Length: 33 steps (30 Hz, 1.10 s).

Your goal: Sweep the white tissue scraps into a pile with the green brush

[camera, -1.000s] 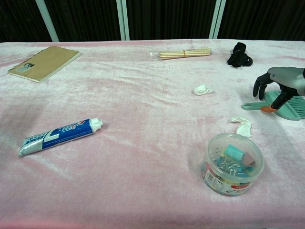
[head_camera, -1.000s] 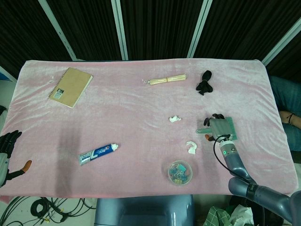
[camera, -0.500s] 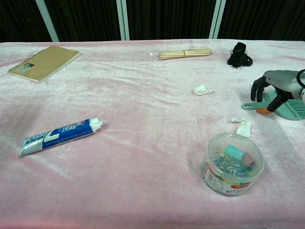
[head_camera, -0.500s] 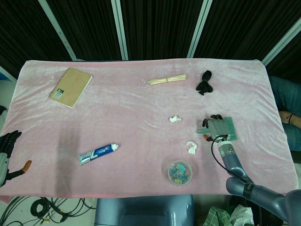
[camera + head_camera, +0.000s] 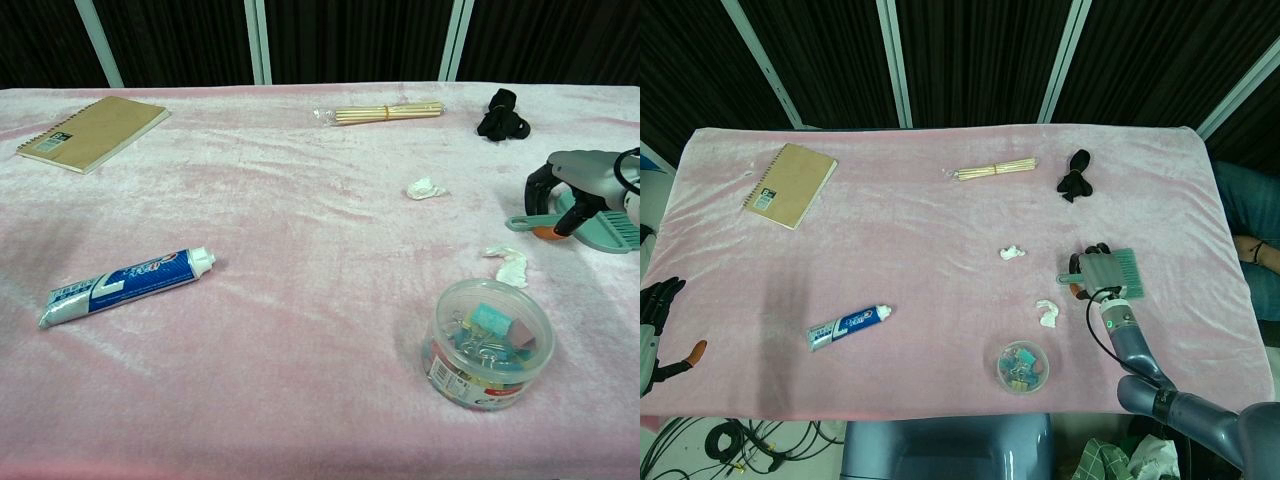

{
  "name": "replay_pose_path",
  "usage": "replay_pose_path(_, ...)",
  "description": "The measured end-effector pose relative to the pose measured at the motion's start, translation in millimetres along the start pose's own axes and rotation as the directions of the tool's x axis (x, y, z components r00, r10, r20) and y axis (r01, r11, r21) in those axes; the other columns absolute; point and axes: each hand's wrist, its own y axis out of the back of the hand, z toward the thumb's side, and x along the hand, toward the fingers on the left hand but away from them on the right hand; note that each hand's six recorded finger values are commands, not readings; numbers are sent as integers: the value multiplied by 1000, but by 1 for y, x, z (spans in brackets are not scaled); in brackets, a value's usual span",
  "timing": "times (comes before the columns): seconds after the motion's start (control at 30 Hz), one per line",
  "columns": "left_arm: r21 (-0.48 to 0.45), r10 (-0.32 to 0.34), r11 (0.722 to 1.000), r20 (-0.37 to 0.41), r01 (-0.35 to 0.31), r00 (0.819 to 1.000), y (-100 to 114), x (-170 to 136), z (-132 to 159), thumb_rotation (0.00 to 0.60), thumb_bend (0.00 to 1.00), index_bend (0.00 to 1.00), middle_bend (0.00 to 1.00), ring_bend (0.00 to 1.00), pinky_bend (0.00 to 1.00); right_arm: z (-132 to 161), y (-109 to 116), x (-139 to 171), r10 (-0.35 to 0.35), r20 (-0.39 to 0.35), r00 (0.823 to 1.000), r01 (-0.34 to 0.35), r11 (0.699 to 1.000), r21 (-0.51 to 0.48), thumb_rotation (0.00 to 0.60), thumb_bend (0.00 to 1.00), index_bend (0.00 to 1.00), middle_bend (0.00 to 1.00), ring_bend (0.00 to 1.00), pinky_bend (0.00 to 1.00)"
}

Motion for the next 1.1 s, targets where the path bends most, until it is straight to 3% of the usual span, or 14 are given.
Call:
replay_pose_path(0.43, 0, -2, 1000, -2, 2, 1000, 0, 0, 0, 600, 280, 84, 60, 0, 67, -1, 1, 0, 14, -7, 1000, -14, 1000, 21, 600, 329, 579, 531, 260, 130)
replay_pose_path(0.77, -2, -8, 1000, 1, 8, 1000, 0, 0, 0, 600, 279, 84, 60, 0, 80, 12, 25, 19, -16, -57, 998, 13, 999, -45, 600, 327, 582, 582, 306, 130)
replay_pose_path(0.93, -6, -9, 1000, 3, 9, 1000, 0, -1, 0, 600, 280, 84, 60, 0, 80, 11, 32, 32, -23, -24, 999, 21, 998, -56, 600, 316, 582, 583, 307, 131)
replay_pose_path(1.1, -15, -10, 1000, 2, 10, 1000, 1, -1, 0, 600, 280, 84, 60, 0, 80, 19, 27, 50, 26, 26, 999, -22, 990, -139, 600, 316, 588, 592, 317, 131)
